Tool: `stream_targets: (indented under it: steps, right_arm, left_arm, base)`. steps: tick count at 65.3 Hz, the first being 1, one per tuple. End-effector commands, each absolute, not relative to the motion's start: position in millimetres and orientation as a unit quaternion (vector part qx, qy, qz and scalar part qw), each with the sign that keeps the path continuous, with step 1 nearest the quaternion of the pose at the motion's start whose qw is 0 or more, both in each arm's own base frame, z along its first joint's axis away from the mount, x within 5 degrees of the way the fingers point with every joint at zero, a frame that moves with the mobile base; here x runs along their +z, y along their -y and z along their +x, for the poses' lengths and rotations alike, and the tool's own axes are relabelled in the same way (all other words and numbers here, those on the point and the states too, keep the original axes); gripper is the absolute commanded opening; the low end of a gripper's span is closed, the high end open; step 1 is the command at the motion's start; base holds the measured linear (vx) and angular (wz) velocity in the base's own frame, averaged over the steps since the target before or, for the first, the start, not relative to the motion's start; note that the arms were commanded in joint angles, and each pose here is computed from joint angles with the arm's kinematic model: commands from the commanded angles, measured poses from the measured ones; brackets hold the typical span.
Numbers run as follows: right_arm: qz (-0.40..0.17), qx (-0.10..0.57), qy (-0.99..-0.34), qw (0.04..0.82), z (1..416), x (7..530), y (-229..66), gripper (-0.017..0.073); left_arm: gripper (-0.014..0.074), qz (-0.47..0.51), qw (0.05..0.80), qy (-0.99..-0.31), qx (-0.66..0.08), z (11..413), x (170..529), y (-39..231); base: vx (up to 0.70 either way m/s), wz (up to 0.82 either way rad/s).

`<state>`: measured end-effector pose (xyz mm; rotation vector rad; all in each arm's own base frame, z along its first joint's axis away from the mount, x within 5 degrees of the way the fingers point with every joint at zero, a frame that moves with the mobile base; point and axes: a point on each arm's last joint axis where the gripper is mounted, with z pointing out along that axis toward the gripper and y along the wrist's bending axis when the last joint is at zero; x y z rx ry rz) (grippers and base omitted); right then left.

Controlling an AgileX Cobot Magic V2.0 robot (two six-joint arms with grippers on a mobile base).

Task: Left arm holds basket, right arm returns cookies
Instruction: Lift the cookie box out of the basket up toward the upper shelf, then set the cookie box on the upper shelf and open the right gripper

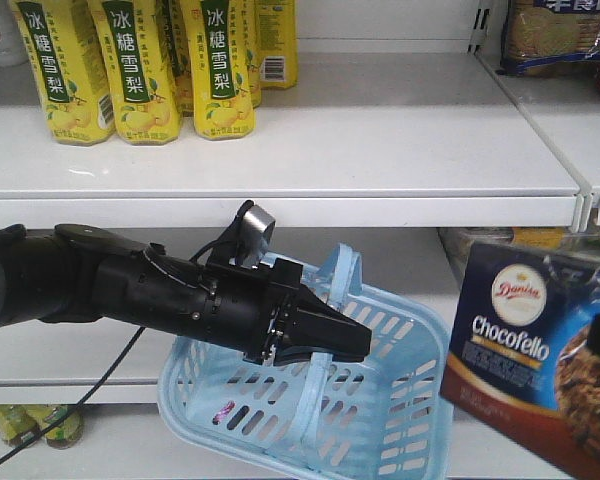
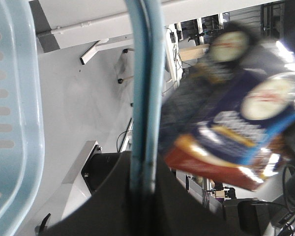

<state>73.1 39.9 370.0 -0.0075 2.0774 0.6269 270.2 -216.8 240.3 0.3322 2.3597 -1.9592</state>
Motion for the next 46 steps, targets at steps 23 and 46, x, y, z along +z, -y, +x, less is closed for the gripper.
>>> stream_targets:
  steps: [23, 46]
  right_arm:
    - [0.003, 0.192, -0.725, 0.661, 123, 435, -32, 0.0172]
    - [-0.012, 0.122, -0.678, 0.725, 220, 421, -42, 0.0172]
  left_arm:
    - [-0.0006, 0.066, 0.086, -0.722, -0.683, 282, 275, 215]
    - [-0.0006, 0.066, 0.086, -0.722, -0.683, 282, 275, 215]
  base:
    - [0.00, 0.00]
    - [0.00, 0.00]
